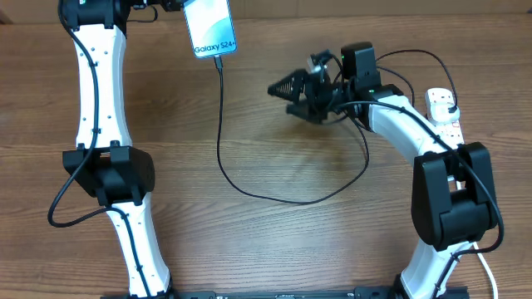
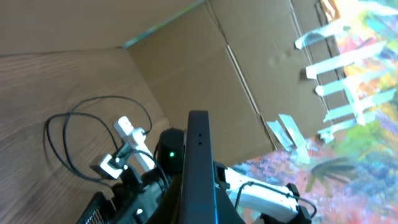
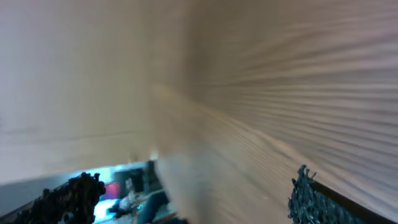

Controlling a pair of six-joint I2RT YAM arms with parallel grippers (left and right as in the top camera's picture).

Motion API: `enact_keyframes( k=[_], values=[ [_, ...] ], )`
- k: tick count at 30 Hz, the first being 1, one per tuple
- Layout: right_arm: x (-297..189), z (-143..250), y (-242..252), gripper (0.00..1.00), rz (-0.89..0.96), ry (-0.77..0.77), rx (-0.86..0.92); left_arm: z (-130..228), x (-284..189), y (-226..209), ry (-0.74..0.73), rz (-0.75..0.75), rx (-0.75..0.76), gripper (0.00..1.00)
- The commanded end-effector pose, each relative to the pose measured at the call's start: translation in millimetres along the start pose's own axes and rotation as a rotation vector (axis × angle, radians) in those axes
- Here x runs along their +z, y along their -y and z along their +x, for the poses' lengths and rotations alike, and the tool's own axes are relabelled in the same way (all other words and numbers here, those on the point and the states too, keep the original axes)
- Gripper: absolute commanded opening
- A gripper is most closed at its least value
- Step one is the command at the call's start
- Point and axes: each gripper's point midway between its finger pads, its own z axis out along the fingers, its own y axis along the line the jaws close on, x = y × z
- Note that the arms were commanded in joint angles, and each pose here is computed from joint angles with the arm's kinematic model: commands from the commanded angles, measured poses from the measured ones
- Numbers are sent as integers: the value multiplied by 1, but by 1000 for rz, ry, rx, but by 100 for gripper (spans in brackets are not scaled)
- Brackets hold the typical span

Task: Plug charger to phone and switch on socket
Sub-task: 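Open the right gripper and pull it back from the phone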

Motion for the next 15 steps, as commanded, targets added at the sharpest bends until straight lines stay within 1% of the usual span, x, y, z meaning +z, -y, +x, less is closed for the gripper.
enact_keyframes(
  k=[1, 5, 10, 13, 15],
  values=[
    [-8, -12, 22, 100, 142, 70, -126, 3, 15, -5, -3, -25, 25, 4],
    [-12, -7, 41, 100, 238, 59, -145, 16, 30, -20, -12, -89, 17, 4],
    [-18, -12, 60, 100, 347, 89, -160, 37, 46, -49, -38, -242, -20, 4],
    [-27, -20, 69, 99, 388, 129, -119, 49, 52, -62, -63, -319, -27, 4],
    [-34, -25, 74, 98, 398, 151, -99, 55, 57, -64, -87, -321, -4, 4]
  ],
)
